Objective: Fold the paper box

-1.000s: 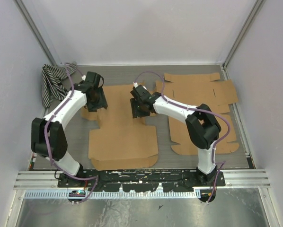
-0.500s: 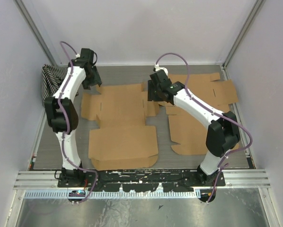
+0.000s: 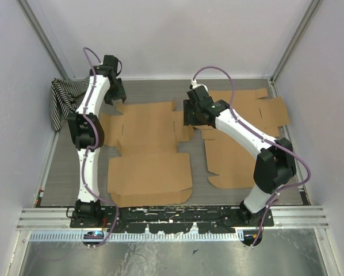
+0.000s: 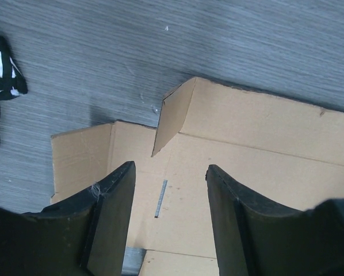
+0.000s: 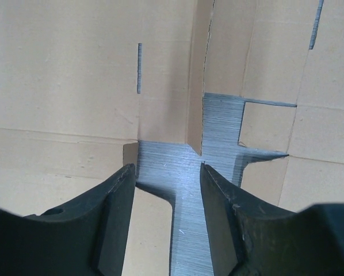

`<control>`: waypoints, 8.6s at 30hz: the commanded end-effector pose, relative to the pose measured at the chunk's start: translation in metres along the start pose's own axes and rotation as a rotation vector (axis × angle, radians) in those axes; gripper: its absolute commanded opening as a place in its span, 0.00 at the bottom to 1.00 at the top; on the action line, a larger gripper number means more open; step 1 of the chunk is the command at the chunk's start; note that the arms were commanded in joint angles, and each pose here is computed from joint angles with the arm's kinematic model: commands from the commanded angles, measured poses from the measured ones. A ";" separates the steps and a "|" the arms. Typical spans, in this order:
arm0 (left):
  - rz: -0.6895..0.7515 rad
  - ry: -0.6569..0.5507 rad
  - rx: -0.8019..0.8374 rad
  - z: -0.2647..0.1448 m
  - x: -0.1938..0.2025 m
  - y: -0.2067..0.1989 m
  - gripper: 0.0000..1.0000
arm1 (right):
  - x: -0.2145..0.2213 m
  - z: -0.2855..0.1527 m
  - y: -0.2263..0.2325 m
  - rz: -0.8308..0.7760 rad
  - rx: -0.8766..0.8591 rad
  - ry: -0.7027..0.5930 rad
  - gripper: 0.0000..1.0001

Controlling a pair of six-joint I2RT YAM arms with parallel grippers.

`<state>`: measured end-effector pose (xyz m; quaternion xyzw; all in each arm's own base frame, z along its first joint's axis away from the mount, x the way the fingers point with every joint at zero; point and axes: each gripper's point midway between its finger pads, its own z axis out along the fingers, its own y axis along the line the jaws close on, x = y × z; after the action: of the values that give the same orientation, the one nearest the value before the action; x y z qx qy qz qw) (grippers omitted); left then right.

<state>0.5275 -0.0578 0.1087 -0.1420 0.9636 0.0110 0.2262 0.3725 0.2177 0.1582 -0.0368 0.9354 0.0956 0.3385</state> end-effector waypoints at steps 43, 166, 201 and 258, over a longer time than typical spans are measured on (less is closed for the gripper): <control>0.144 -0.603 0.333 -0.135 0.002 0.004 0.00 | -0.090 -0.027 0.029 -0.090 -0.166 -0.061 0.53; 0.145 -0.553 0.197 -0.186 0.074 0.019 0.37 | -0.097 -0.041 0.076 -0.067 -0.109 -0.429 0.01; 0.164 -0.626 0.228 -0.133 0.058 -0.003 0.00 | -0.127 0.012 -0.058 -0.118 -0.355 -0.306 0.46; -0.024 -0.823 0.339 -0.124 0.085 0.008 0.00 | 0.019 -0.005 0.032 -0.289 -0.858 -0.104 0.49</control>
<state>0.3975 -0.0828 0.1795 -0.0889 0.7865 -0.0905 0.6044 0.3541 0.2289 0.1237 -0.2504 0.8157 0.4106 0.3214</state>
